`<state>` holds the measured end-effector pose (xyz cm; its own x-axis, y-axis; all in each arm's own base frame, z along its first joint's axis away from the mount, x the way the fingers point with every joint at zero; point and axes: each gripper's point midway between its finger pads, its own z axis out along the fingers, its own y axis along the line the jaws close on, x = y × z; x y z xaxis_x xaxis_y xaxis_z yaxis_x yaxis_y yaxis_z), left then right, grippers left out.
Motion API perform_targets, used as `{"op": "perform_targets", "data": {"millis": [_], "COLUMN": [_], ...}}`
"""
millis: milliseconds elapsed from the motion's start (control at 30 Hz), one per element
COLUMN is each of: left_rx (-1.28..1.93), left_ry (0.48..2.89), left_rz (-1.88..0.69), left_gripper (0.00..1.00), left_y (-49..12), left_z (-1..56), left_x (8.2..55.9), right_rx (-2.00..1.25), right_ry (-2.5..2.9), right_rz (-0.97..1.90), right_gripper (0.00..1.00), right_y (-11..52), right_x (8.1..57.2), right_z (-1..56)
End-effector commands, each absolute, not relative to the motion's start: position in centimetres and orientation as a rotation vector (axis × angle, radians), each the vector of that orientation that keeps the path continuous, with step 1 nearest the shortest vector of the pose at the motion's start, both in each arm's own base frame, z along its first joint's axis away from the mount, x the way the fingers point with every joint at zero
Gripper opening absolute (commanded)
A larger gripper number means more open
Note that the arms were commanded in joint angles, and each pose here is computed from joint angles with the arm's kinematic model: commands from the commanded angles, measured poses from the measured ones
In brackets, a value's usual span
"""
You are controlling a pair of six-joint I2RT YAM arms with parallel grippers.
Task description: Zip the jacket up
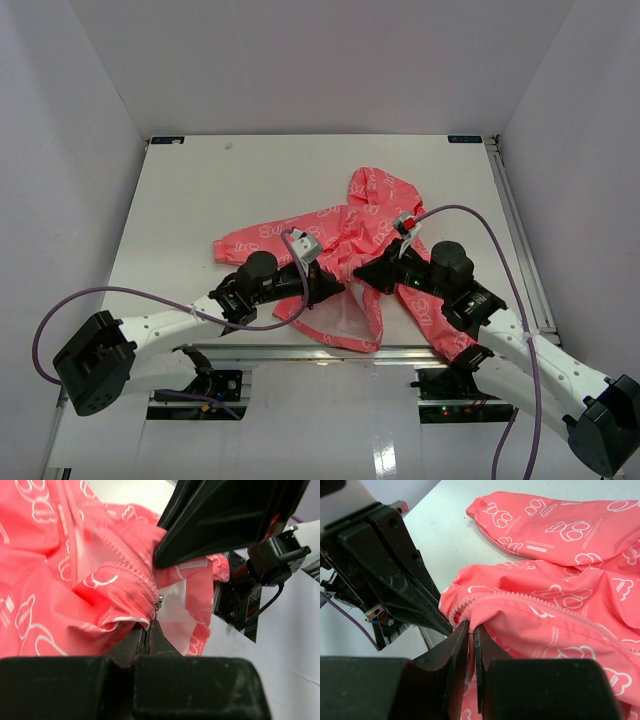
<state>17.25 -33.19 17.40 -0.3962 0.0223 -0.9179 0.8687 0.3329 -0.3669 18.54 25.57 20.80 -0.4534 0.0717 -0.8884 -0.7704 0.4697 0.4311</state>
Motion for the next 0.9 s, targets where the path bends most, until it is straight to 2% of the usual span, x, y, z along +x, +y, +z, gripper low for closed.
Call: {"op": "perform_targets", "data": {"millis": [0, 167, 300, 400, 567, 733, 867], "left_rx": [0.781, 0.789, 0.778, 0.767, 0.761, 0.728, 0.708], "left_ry": [1.810, 1.847, 1.893, 1.913, 1.925, 1.954, 1.978], "left_rz": [-1.205, -1.238, -1.304, -1.341, -1.412, -1.441, -1.469], "left_gripper": [0.00, 0.00, 0.00, 0.00, 0.00, 0.00, 0.00], "left_y": [-32.7, -32.6, -32.4, -32.2, -32.5, -32.4, -32.4], "left_z": [16.9, 16.9, 17.0, 17.2, 17.7, 17.7, 17.6], "left_x": [16.4, 16.2, 16.2, 16.4, 16.3, 16.4, 16.4], "right_rx": [-0.561, -0.510, -0.497, -0.571, -0.708, -0.974, -1.077], "right_ry": [1.634, 1.743, 1.773, 1.751, 1.649, 1.458, 1.401], "right_rz": [1.057, 0.970, 0.828, 0.666, 0.365, 0.146, 0.086], "right_gripper": [0.34, 0.46, 0.54, 0.56, 0.51, 0.55, 0.57], "right_y": [25.1, 24.0, 23.6, 23.9, 24.7, 25.6, 25.4], "right_x": [19.9, 20.1, 20.2, 19.7, 18.6, 16.0, 14.6], "right_z": [23.7, 21.2, 21.5, 23.5, 27.1, 26.4, 24.7]}}
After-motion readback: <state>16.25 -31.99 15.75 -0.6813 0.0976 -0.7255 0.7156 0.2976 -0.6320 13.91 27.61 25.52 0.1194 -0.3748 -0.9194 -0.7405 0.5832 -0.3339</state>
